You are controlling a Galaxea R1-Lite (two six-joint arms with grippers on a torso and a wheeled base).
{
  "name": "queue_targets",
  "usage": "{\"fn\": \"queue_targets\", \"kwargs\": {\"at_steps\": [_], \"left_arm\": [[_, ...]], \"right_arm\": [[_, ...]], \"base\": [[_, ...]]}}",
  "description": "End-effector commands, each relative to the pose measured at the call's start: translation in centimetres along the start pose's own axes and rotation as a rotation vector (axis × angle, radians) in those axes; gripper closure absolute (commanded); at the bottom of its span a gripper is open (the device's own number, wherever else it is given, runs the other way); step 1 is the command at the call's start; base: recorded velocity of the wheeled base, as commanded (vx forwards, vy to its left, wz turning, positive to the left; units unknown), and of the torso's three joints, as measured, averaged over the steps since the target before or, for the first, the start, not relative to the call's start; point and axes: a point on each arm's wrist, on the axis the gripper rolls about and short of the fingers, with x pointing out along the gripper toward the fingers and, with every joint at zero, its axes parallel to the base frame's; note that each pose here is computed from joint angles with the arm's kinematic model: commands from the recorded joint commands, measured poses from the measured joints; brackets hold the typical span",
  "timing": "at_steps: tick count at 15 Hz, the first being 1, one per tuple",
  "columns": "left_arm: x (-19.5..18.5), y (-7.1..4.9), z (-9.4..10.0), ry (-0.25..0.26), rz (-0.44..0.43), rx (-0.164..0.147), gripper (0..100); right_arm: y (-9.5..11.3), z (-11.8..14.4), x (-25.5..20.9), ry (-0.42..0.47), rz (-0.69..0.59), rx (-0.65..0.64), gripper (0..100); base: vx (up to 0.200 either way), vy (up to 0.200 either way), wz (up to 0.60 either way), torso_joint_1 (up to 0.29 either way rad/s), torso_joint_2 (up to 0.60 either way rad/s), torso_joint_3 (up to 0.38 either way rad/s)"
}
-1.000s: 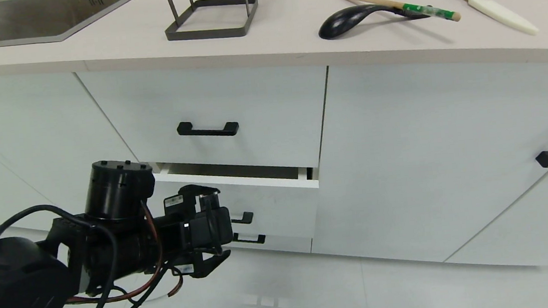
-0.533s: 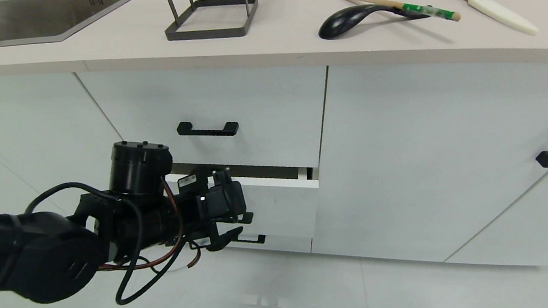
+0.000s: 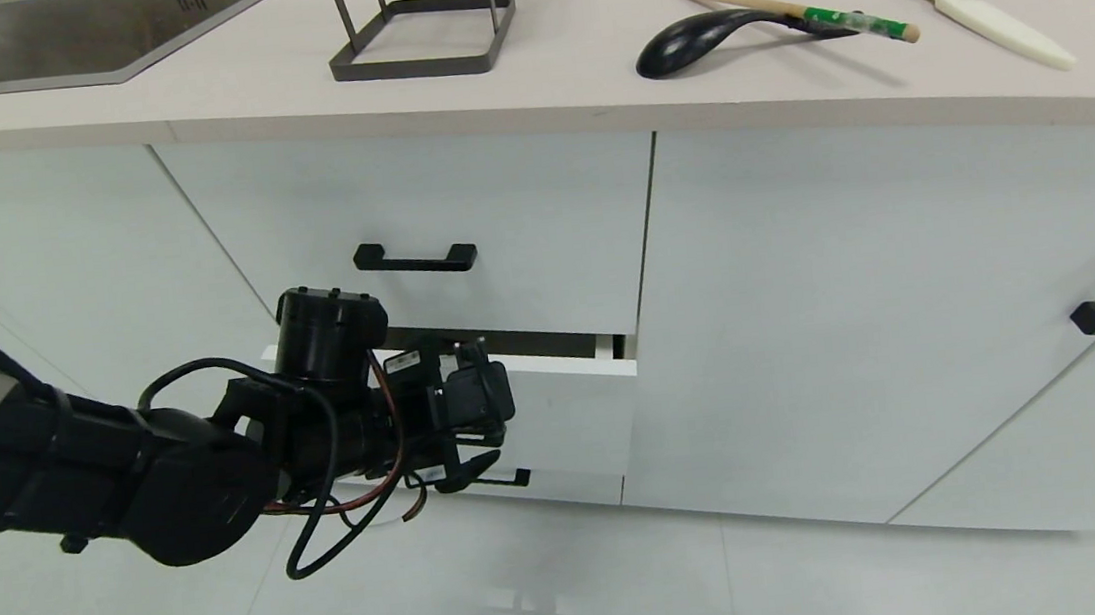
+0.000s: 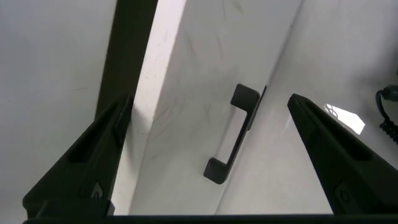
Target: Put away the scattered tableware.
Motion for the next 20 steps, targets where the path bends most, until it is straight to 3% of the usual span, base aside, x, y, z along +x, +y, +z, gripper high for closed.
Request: {"fn": "queue_targets", "kwargs": {"at_steps": [1, 7, 20], "left_arm": [[0.4, -0.3, -0.2, 0.01, -0.017, -0.002, 0], [-0.2, -0.8, -0.4, 0.013, -0.03, 0.005, 0], [-4.2, -5.0, -0.9, 0.029, -0.127, 0.005, 0]], "right_arm": [[0.0, 0.0, 0.0, 0.001, 0.0, 0.0, 100], [0.0, 0.0, 0.0, 0.001, 0.0, 0.0, 100], [0.0, 0.0, 0.0, 0.001, 0.0, 0.0, 100]], "base": [[0.0, 0.0, 0.0, 0.0, 0.0, 0.0], [0.0, 0.0, 0.0, 0.0, 0.0, 0.0], [0.0, 0.0, 0.0, 0.0, 0.0, 0.0]]}}
